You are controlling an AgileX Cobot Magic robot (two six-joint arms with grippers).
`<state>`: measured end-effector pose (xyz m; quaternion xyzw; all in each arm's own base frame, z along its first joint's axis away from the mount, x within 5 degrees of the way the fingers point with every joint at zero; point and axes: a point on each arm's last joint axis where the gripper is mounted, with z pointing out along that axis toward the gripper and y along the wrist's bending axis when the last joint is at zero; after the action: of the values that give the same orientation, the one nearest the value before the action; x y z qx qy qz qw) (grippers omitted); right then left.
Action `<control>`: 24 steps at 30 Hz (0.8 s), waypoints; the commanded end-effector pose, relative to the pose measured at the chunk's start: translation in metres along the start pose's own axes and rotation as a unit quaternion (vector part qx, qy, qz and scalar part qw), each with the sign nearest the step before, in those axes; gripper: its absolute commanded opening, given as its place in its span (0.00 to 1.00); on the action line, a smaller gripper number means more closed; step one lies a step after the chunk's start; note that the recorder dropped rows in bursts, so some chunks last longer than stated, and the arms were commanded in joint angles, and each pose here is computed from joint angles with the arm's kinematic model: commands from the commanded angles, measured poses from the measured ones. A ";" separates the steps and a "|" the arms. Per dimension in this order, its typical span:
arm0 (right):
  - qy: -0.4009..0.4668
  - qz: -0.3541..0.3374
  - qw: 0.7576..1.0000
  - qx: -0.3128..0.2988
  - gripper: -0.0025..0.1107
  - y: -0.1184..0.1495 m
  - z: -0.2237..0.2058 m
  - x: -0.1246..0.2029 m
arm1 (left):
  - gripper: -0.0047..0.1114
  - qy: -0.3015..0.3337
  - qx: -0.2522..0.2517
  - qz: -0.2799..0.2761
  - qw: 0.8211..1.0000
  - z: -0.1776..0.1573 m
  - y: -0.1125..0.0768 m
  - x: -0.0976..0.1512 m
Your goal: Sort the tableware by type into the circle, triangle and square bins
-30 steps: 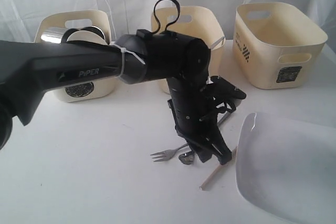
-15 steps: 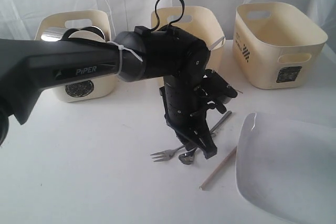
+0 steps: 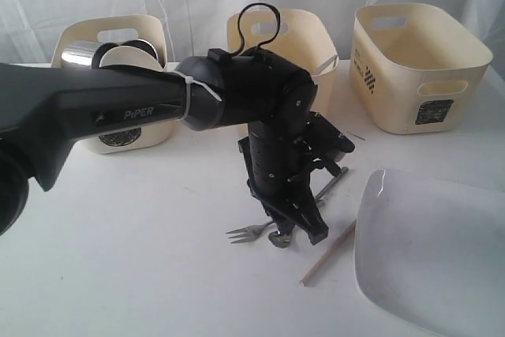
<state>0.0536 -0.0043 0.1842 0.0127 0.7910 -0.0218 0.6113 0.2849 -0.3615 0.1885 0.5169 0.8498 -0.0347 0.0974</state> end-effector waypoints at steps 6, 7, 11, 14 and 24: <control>-0.001 0.000 1.000 0.001 0.02 0.000 0.000 0.002 | 0.38 0.032 0.028 -0.016 0.999 0.016 -0.007 0.004; -0.001 0.000 1.000 0.001 0.02 0.000 0.000 0.002 | 0.38 0.031 0.029 -0.016 0.999 0.016 -0.007 0.004; -0.001 0.000 1.000 0.001 0.02 0.000 0.000 0.002 | 0.38 0.032 0.032 -0.018 0.999 0.017 -0.008 0.004; -0.001 0.000 1.000 0.001 0.02 0.000 0.000 0.002 | 0.38 0.026 0.042 -0.024 0.999 0.017 -0.009 0.003; -0.001 0.000 1.000 0.001 0.02 0.000 0.000 0.002 | 0.38 0.013 0.081 -0.048 0.995 0.016 -0.017 0.000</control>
<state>0.0536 -0.0043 0.1842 0.0127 0.7910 -0.0218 0.6113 0.2773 -0.3702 0.1719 0.4902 0.8653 -0.0888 0.0554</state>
